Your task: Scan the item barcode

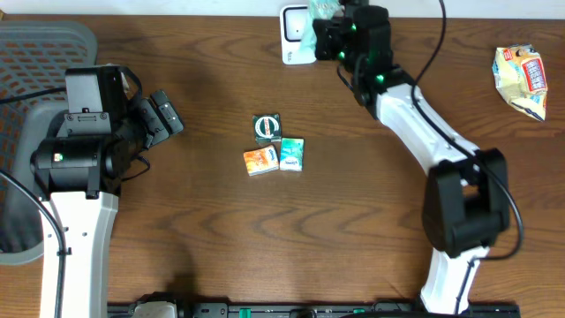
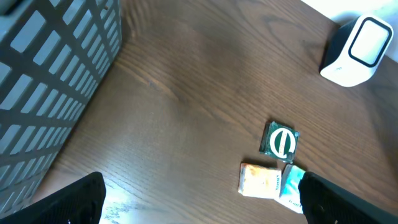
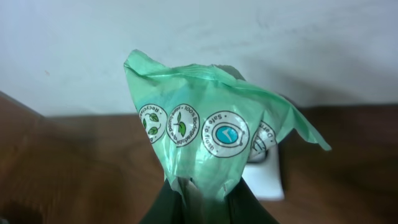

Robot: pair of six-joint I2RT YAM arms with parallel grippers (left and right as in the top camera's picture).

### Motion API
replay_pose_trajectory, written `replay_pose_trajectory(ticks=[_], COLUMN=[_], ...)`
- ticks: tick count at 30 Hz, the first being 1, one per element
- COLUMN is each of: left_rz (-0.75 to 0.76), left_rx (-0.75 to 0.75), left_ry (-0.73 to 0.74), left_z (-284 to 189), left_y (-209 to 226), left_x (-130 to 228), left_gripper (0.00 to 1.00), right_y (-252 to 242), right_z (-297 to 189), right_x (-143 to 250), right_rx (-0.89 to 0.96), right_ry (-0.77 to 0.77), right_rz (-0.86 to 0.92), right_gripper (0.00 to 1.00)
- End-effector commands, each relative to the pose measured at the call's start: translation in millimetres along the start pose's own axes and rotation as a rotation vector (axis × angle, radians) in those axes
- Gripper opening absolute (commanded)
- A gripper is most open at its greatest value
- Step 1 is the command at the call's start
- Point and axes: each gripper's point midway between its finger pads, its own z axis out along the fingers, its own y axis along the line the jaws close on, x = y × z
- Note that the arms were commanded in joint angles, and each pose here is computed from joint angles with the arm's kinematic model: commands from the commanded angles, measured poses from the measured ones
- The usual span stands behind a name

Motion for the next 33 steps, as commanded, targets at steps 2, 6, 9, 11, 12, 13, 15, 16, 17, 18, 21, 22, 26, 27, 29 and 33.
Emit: replay_pose_trajectory(ticks=[2,6,9,11,12,13,15,16,17,18,21,22,26,27,29,33], left_rz=[0.008,0.008,0.008,0.008,0.008,0.008,0.008,0.008,0.008,0.008,0.008,0.008,0.008,0.008,0.008,0.008], left_rx=[-0.008,-0.008,-0.008,-0.008,-0.008,-0.008,-0.008,-0.008,-0.008,-0.008,-0.008,-0.008,-0.008,-0.008,-0.008,-0.008], left_ry=[-0.014,-0.014,-0.014,-0.014,-0.014,-0.014,-0.014,-0.013,-0.014,-0.014,-0.014,-0.014,-0.014,-0.014,-0.014,-0.014], left_z=[-2.4,-2.4,-2.4,-2.4,-2.4,-2.4,-2.4,-2.4,-2.5,-2.4,-2.4,-2.4,-2.5,-2.4,-2.5,-2.4], left_y=[2.1,2.0,2.1,2.1,2.1,2.1,2.1,2.1,2.1,2.1,2.1,2.1,2.0,2.1,2.1,2.1], left_x=[-3.9,-4.0,-4.0,-3.9,-4.0,-4.0,-3.9,-3.9,-4.0,-3.9,-4.0,-3.9,-4.0,-4.0,-4.0,-3.9], left_gripper=[0.98,0.98,0.98,0.98,0.98,0.98,0.98,0.98,0.98,0.98,0.98,0.98,0.98,0.98,0.97,0.98], right_y=[2.8,-0.6,-4.6,-9.2,-11.0,-11.8,-15.8,-16.8,-17.0,-17.2,-16.5,-16.3,-27.8,-36.0,-54.2,-109.4], right_z=[40.6,74.8,91.8,97.4,99.3,99.5,98.9,98.6,98.2,97.6,95.2,93.6,79.8,73.8,61.7,33.1], right_x=[-1.6,8.1,19.0,25.8,29.3,31.0,34.7,35.4,34.9,34.6,31.2,28.2,1.0,-9.1,-25.8,-36.1], right_rx=[-0.022,-0.035,-0.035,-0.019,-0.015,-0.013,0.004,0.005,0.005,0.005,0.007,0.008,0.074,0.112,0.176,0.329], right_ry=[-0.002,0.045,0.089,0.114,0.122,0.127,0.141,0.145,0.146,0.148,0.157,0.160,0.151,0.144,0.142,0.218], right_rz=[0.058,0.086,0.093,0.098,0.100,0.101,0.099,0.081,0.067,0.042,-0.005,-0.023,-0.066,-0.066,-0.094,-0.173], right_gripper=[0.01,0.01,0.01,0.01,0.01,0.01,0.01,0.01,0.01,0.01,0.01,0.01,0.01,0.01,0.01,0.01])
